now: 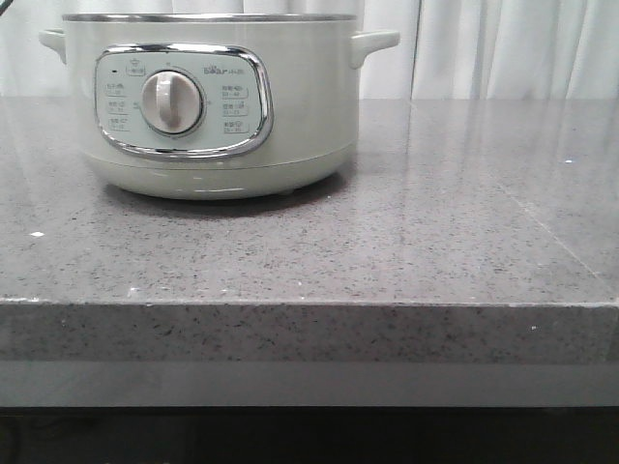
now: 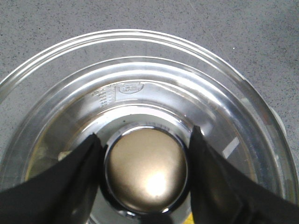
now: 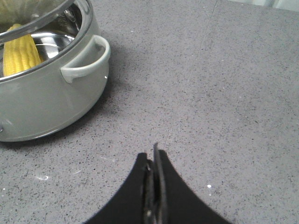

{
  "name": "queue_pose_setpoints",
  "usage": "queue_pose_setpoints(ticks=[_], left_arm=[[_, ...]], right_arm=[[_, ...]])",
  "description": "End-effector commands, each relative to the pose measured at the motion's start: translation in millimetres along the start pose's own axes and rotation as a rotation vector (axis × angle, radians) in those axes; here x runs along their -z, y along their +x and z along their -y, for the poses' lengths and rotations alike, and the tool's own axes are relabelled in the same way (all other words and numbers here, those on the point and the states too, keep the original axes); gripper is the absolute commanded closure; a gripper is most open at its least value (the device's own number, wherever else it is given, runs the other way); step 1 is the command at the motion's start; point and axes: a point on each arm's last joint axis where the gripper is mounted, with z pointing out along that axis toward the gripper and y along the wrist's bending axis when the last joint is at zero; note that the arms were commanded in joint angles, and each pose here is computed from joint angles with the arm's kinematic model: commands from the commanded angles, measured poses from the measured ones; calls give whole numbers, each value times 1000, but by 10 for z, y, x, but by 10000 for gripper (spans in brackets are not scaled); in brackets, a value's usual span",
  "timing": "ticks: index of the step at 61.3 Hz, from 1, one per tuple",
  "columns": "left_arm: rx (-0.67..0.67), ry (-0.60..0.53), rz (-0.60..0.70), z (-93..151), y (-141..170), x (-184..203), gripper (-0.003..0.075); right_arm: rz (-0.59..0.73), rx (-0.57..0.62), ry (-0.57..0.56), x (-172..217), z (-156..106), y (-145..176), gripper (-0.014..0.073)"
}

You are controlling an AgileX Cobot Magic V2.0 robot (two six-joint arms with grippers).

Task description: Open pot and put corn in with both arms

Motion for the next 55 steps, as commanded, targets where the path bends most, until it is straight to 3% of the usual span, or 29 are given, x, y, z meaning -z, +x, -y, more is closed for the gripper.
queue_pose_setpoints(ticks=[1, 55], left_arm=[[-15, 30, 173, 170, -151, 401, 491], [-33, 15, 77, 186, -89, 176, 486]], right_arm=[[115, 9, 14, 99, 8, -153, 715], [129, 9, 16, 100, 9, -165, 715]])
